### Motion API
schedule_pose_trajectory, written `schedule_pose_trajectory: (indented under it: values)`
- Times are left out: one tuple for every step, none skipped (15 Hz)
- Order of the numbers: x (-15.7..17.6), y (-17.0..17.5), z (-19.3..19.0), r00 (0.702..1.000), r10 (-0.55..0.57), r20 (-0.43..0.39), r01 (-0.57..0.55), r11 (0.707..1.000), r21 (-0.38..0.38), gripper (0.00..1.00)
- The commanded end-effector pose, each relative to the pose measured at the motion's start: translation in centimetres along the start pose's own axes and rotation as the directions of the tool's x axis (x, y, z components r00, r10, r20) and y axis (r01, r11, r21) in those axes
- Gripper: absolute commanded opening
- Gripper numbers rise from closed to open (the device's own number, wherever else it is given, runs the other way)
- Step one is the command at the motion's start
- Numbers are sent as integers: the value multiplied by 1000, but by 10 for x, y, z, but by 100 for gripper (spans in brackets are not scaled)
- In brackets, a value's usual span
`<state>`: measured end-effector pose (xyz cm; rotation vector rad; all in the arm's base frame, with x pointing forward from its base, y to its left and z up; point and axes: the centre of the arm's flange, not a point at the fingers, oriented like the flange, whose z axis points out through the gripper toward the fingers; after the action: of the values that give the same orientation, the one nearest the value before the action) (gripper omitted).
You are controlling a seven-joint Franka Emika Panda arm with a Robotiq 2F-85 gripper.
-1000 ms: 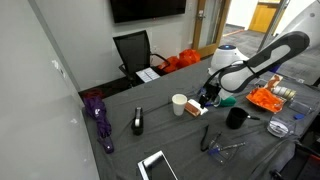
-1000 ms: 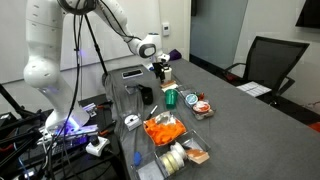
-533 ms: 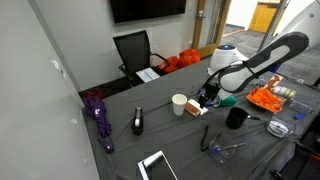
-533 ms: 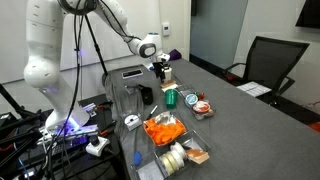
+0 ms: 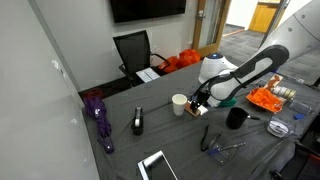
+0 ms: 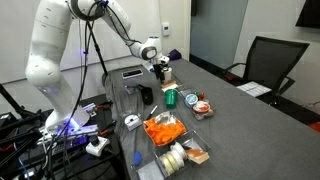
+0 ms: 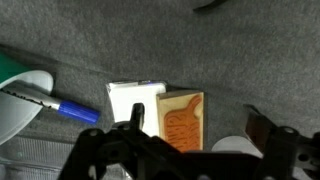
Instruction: Pick up the brown rectangular brick from the table, push over the white paper cup, put the brown rectangular brick in the first empty compartment of clear storage container on the right
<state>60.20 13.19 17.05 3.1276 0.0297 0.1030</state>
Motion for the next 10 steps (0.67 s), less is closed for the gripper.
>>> schedule_pose_trajectory:
  values:
    - [18, -9, 17, 999, 28, -16, -29, 999, -46, 100]
    - [21, -11, 20, 999, 31, -15, -32, 998, -60, 100]
    - [23, -12, 23, 999, 34, -18, -35, 997, -69, 100]
    - [26, -12, 26, 999, 37, -15, -38, 996, -84, 100]
    - [28, -13, 28, 999, 39, -13, -40, 995, -92, 100]
    - [29, -13, 31, 999, 40, -11, -41, 994, -101, 100]
    - [31, -13, 33, 999, 40, -13, -41, 994, -105, 100]
    - [33, -13, 36, 999, 39, -8, -39, 994, -105, 100]
    - [34, -13, 38, 999, 40, -7, -41, 994, -106, 100]
    - [35, -13, 40, 999, 40, -4, -40, 993, -107, 100]
